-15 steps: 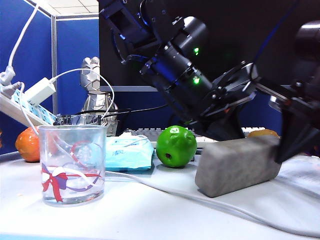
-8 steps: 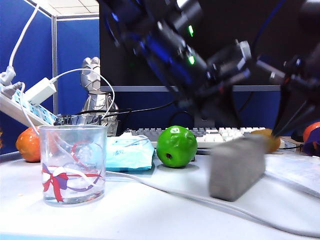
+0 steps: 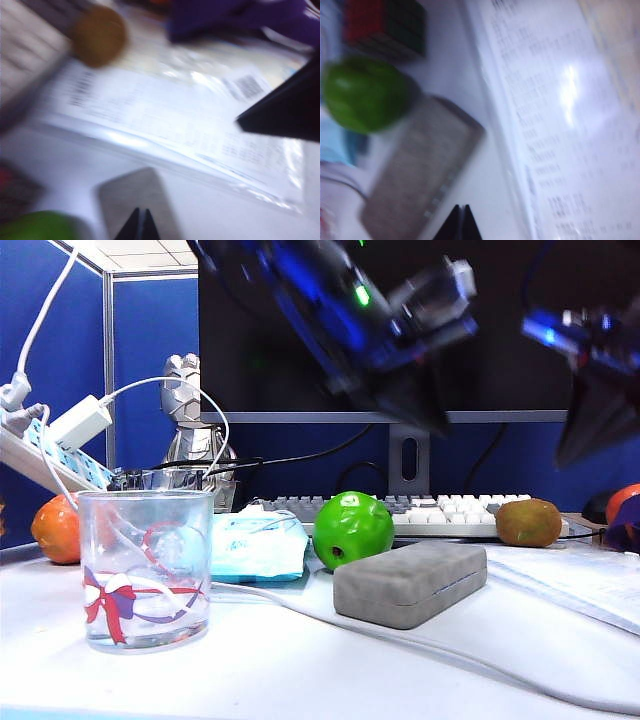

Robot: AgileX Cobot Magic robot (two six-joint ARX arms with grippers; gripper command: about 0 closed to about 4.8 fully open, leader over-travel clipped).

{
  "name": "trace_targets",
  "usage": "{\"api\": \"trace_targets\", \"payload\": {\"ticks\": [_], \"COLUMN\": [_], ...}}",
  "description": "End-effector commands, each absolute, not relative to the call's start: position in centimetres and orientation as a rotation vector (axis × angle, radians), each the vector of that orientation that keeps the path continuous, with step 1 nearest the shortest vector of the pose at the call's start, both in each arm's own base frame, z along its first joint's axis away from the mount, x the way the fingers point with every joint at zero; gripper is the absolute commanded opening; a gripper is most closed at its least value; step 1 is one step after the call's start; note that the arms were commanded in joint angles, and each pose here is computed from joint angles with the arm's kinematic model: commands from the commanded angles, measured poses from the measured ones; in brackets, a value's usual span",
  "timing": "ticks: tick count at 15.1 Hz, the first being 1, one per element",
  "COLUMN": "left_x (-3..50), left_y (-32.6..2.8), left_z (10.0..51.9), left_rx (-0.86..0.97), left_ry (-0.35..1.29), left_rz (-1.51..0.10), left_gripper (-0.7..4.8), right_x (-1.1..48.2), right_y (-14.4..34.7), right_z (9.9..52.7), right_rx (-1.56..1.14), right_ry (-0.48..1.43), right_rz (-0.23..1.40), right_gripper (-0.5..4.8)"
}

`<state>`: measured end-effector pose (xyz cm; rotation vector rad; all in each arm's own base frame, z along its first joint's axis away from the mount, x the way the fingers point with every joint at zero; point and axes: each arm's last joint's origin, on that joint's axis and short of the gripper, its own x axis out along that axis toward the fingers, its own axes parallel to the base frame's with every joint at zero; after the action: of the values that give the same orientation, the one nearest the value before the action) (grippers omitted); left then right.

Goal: Pick up the glasses, fold the temples of the glasses, place the glasses into the glasses case, and finally close the glasses case.

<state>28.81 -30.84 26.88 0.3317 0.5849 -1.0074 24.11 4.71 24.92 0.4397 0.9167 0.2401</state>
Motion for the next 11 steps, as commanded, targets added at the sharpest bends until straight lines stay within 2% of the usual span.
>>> {"api": "trace_targets", "payload": {"ticks": [1,4,7,9,11], "left_x": [27.5,25.0,22.2,19.3,16.2], "left_y": [-29.2,-26.6,-23.5,-20.6,-17.4], "left_z": [31.5,36.5,41.1,44.2,45.8], "left_rx": [0.307,0.278,0.227,0.201,0.206], "left_ry": [0.453,0.352,0.213,0.142,0.149], "left_rz": [-0.961,-0.962,-0.957,-0.956,-0.95], "left_gripper": [-0.05,-0.05,-0.05,-0.05,-0.05], "right_x": [23.8,21.4,17.6,14.8,12.6], "right_y": [4.7,4.4,3.7,3.3,2.9], "right_z": [29.3,33.4,36.3,36.1,32.8], "right_rx": [0.363,0.218,0.179,0.122,0.131], "right_ry": [0.655,0.364,0.177,0.106,0.134], "right_rz": [0.325,0.415,0.428,0.447,0.442], "right_gripper": [-0.03,-0.03,-0.03,-0.03,-0.03]}}
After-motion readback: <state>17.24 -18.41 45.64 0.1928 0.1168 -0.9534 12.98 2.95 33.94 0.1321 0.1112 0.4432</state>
